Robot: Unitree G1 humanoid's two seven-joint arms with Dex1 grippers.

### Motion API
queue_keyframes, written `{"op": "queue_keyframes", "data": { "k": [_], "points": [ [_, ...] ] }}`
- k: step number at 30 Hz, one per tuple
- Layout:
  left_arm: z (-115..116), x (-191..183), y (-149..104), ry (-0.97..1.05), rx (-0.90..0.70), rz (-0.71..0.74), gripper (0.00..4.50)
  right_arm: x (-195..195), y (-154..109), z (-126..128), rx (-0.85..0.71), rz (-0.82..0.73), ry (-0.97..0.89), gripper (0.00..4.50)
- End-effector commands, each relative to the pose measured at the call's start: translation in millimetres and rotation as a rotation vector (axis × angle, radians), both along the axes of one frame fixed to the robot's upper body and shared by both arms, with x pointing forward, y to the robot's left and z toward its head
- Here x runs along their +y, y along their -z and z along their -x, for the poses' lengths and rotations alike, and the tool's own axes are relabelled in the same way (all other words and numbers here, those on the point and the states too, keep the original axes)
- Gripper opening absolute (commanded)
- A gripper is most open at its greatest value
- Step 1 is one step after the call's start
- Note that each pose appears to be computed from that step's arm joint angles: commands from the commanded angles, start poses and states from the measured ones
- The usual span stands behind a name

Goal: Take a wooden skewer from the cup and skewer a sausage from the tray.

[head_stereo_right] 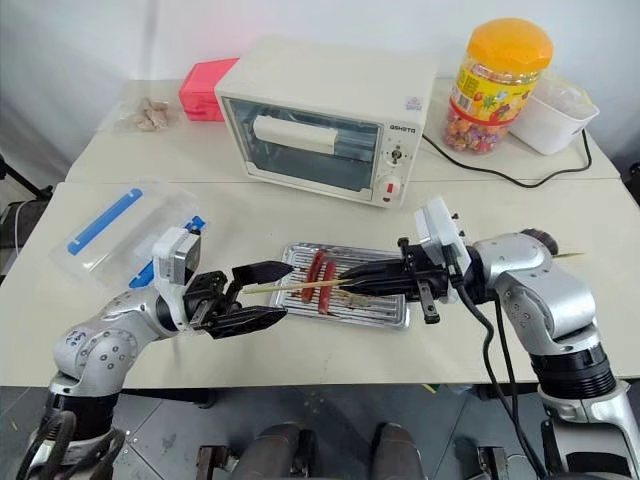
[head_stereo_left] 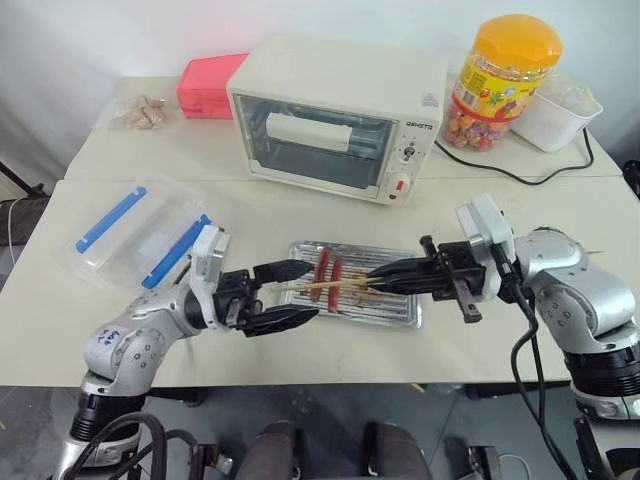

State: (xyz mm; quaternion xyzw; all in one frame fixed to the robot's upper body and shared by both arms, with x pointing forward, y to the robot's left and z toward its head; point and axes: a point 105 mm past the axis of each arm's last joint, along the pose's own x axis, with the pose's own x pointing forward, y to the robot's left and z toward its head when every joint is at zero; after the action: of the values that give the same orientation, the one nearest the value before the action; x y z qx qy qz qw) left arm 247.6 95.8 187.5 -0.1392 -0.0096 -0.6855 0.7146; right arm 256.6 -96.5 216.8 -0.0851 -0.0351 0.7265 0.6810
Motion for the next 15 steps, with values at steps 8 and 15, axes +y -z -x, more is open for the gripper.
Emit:
{"op": "queue_keyframes", "data": {
  "k": [8,15],
  "points": [
    [3.9,-4.7,-2.4,0.049,-0.006,0.009,3.34,1.8,-0.8,1.9,-0.041,-0.006,0.001,0.0],
    [3.2,-6.1,-0.8,0.043,-0.007,0.01,1.14,1.1,0.7,2.6,-0.044,-0.006,0.005,0.0]
  ]
}}
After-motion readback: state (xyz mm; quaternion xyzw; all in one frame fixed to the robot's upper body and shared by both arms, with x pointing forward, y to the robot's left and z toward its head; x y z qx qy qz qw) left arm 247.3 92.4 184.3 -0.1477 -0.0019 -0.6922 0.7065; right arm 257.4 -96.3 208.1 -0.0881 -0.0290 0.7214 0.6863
